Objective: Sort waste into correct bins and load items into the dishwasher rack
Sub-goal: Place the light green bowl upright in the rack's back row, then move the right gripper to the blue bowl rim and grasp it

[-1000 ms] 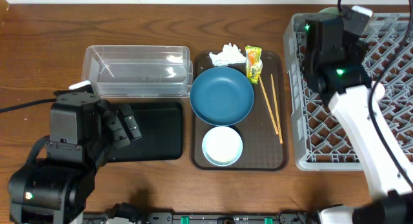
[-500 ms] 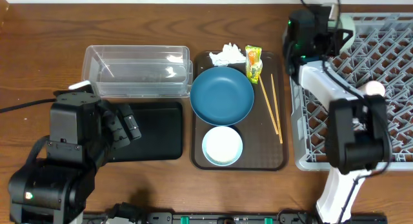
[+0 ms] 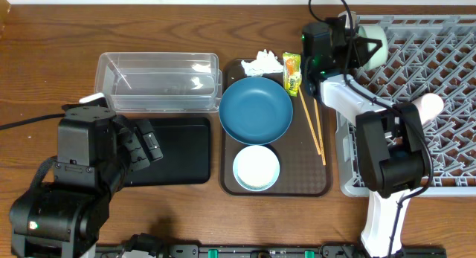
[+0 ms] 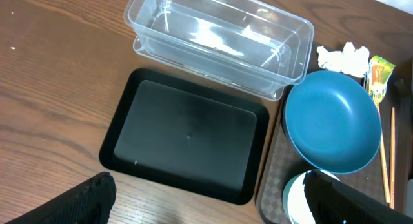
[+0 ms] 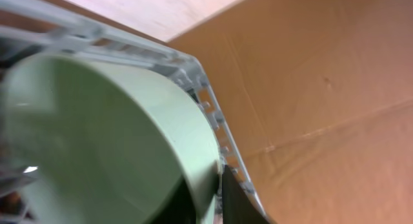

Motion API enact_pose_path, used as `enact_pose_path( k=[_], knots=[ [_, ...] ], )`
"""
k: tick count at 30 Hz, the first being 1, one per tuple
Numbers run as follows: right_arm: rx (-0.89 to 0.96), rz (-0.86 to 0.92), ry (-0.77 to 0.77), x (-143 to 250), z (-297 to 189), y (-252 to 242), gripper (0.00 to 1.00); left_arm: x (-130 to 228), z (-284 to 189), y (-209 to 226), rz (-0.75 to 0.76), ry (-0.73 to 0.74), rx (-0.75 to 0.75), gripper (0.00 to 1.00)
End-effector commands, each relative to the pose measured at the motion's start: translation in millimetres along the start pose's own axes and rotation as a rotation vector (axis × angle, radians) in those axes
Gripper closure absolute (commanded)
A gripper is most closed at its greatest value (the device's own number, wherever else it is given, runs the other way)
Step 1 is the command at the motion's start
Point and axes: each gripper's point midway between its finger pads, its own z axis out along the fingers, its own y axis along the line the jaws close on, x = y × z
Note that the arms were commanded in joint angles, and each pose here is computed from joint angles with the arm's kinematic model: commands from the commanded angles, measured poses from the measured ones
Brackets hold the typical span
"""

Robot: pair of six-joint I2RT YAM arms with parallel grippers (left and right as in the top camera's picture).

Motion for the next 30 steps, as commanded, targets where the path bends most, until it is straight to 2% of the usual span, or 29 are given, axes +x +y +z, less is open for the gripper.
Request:
enact_pose_path(
  k=[1, 4, 6, 14, 15, 20, 22, 25, 27, 30],
  knots=[
    [-0.055, -0.036, -0.041, -4, -9, 18, 0.68, -2, 0, 3, -0.009, -0.009, -0.016, 0.05],
    [-0.104, -0.050, -0.073, -10, -16, 22, 0.45, -1, 0, 3, -0.009, -0.009, -0.016, 0.05],
    [-0.157, -0.045, -0.104, -18, -22, 21, 0.36, -1, 0, 3, -0.009, -0.009, -0.016, 0.05],
    [-0.439, 0.092, -0.177, -38, -42, 4, 0.19, -2, 0, 3, -0.009, -0.009, -0.016, 0.05],
    [-0.501, 0.127, -0.179, -39, -47, 0, 0.18, -1, 0, 3, -0.009, -0.009, -0.016, 0.05],
    [-0.892, 0.301, -0.157, -39, -89, -20, 0.01, -2, 0, 3, -0.009, -0.009, -0.016, 0.05],
    [-1.095, 0.323, -0.134, -34, -121, -21, 0.02, -1, 0, 3, -0.009, -0.009, -0.016, 0.05],
    [-1.392, 0.319, -0.018, -12, -174, -14, 0.16, -1, 0, 3, -0.009, -0.009, -0.016, 0.05],
    [-1.494, 0.292, 0.126, 13, -198, -4, 0.27, -2, 0, 3, -0.009, -0.009, -0.016, 0.05],
    [-1.492, 0.208, 0.298, 51, -209, 14, 0.36, -2, 0, 3, -0.009, -0.009, -0.016, 0.05]
  ],
)
